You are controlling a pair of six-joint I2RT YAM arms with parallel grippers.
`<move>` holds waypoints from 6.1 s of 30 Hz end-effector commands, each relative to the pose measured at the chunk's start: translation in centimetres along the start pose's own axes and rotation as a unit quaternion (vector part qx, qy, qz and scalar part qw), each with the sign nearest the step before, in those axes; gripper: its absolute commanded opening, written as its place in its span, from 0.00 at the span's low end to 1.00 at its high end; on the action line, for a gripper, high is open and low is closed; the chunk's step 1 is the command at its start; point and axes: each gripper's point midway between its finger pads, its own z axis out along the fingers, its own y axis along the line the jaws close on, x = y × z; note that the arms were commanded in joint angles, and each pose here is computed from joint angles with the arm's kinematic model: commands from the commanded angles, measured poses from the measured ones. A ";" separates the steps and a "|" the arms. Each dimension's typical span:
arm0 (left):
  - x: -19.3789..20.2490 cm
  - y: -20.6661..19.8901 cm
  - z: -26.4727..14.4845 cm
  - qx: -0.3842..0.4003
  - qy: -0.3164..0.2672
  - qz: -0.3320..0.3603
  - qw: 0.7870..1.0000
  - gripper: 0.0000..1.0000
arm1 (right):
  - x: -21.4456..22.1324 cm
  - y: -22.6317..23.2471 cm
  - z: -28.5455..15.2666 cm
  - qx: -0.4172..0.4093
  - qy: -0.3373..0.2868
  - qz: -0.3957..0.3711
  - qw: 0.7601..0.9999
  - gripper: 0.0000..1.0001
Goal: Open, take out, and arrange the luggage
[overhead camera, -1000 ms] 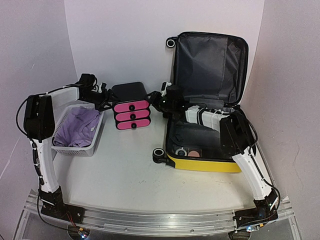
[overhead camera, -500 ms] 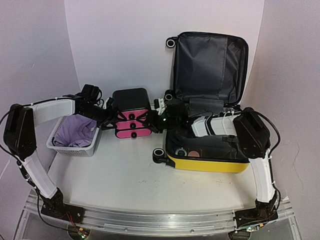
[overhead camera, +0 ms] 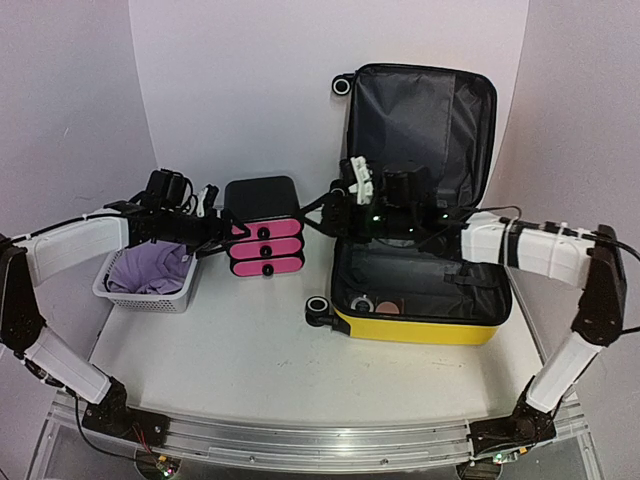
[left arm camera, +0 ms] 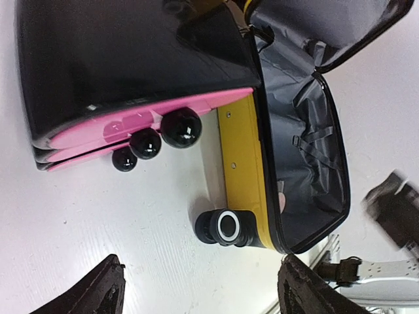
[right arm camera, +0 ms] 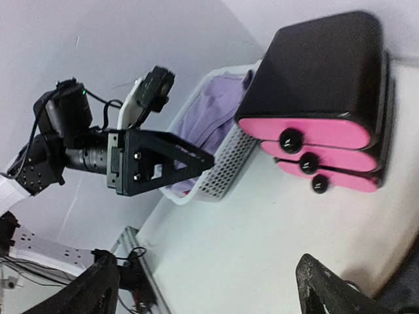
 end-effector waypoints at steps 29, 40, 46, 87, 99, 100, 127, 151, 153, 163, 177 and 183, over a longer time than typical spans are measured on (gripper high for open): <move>-5.7 -1.0 9.4 -0.142 -0.163 0.042 0.975 0.43 | -0.4 -10.4 -18.7 0.291 -0.022 -0.117 0.949 0.98; -1.8 -0.8 8.0 -0.114 -0.113 0.044 0.986 0.19 | 2.7 -13.8 -18.6 0.348 0.092 -0.154 0.920 0.98; 1.9 -0.7 6.7 -0.093 -0.064 0.018 0.994 0.15 | 3.4 -15.0 -18.1 0.360 0.147 -0.170 0.906 0.98; 2.6 0.9 -5.5 -0.134 0.008 -0.032 0.990 0.86 | 8.4 -17.5 -11.3 0.222 0.399 -0.104 0.884 0.98; 1.7 3.6 -4.8 -0.131 0.056 -0.153 0.978 0.86 | 11.3 -19.3 -4.9 0.204 0.427 -0.072 0.878 0.98; 1.8 3.7 -4.7 -0.132 0.057 -0.157 0.977 0.86 | 11.4 -19.9 -5.0 0.222 0.429 -0.079 0.872 0.97; 2.0 3.3 -5.6 -0.131 0.050 -0.151 0.979 0.86 | 14.8 -20.1 -1.0 0.194 0.445 -0.178 0.856 0.82; 2.7 3.8 -5.7 -0.136 0.052 -0.161 0.976 0.86 | 9.3 -20.8 -6.2 0.286 0.290 -0.134 0.903 0.66; 2.7 3.8 -5.7 -0.136 0.052 -0.162 0.976 0.86 | 9.6 -19.8 -5.2 0.248 0.291 -0.135 0.914 0.74; 2.7 3.6 -5.8 -0.133 0.053 -0.159 0.977 0.86 | 10.4 -20.5 -1.2 0.220 0.292 -0.171 0.915 0.93; 2.3 3.3 -6.1 -0.133 0.046 -0.157 0.978 0.86 | 11.4 -22.9 -1.5 0.289 0.294 -0.203 0.888 0.77; 2.5 3.3 -6.5 -0.134 0.043 -0.156 0.978 0.85 | 11.1 -23.7 -2.2 0.330 0.292 -0.224 0.869 0.76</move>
